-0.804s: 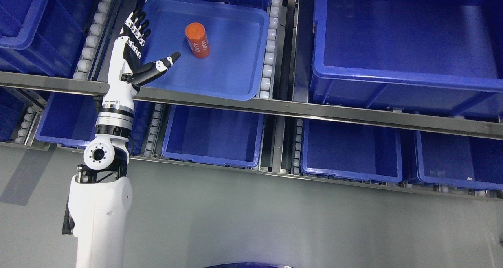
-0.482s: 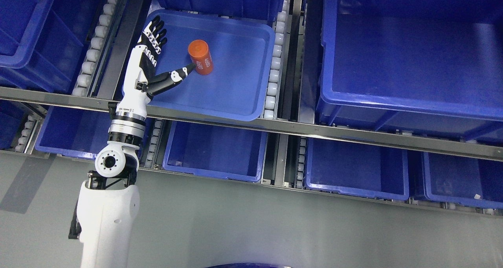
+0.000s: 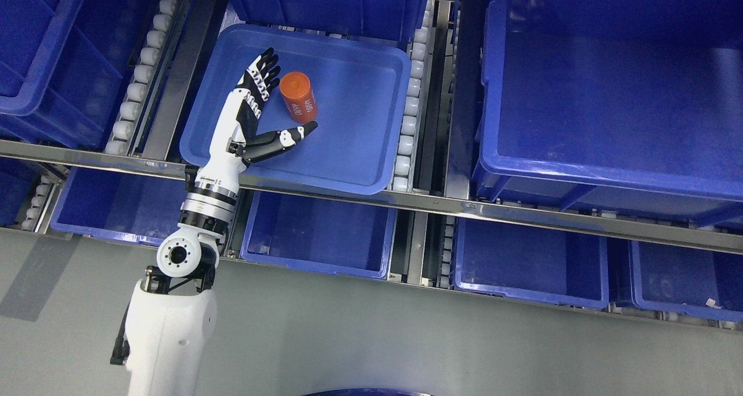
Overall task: Grab orange capacitor from left shelf to right desk
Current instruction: 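Reach the left hand into the blue bin toward the orange capacitor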
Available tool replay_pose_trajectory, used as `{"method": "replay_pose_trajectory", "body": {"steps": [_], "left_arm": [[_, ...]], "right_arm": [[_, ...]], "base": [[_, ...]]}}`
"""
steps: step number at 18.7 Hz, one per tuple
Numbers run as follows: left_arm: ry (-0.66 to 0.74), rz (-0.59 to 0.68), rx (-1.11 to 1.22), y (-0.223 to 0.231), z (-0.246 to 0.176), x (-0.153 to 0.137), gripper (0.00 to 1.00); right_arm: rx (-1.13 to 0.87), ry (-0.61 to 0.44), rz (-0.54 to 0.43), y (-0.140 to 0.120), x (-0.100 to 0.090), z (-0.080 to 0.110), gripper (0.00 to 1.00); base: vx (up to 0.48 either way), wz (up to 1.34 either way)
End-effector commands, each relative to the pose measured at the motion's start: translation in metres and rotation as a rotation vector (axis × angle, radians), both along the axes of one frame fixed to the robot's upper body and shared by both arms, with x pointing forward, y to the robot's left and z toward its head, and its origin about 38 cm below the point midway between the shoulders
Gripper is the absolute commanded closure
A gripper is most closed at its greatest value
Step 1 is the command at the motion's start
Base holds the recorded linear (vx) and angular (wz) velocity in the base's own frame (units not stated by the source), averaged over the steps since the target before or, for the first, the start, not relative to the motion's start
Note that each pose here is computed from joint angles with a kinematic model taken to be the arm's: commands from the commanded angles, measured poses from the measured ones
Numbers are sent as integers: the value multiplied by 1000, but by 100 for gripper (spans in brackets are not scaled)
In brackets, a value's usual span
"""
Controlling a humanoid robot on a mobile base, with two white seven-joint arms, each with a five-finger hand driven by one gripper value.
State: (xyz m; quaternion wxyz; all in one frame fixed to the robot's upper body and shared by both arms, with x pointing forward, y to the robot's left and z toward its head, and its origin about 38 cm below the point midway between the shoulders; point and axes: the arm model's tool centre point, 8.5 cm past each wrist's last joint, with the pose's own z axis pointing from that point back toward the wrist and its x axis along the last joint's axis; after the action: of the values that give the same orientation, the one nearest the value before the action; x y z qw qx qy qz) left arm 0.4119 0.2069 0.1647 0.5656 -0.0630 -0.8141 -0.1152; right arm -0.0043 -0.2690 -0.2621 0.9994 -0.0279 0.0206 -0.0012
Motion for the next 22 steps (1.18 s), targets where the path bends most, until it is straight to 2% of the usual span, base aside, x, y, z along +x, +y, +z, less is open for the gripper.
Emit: {"method": "replay_pose_trajectory", "body": {"steps": [1, 4, 6, 15, 17, 22], "left_arm": [[40, -20, 67, -8, -8, 18, 0], [67, 13, 85, 2, -7, 48, 0], [90, 17, 86, 3, -11, 58, 0], [127, -62, 117, -4, -25, 52, 5], [127, -56, 121, -1, -25, 52, 8], [158, -41, 123, 4, -37, 56, 25]], "right_arm": [[-17, -37, -3, -11, 14, 0, 0], [-17, -36, -3, -11, 13, 0, 0], [-17, -36, -3, -11, 13, 0, 0], [-18, -36, -3, -11, 13, 0, 0], [-17, -37, -3, -11, 14, 0, 0], [-17, -36, -3, -11, 13, 0, 0]], "base": [[0, 0], [0, 0], [0, 0], [0, 0], [0, 0], [0, 0]]}}
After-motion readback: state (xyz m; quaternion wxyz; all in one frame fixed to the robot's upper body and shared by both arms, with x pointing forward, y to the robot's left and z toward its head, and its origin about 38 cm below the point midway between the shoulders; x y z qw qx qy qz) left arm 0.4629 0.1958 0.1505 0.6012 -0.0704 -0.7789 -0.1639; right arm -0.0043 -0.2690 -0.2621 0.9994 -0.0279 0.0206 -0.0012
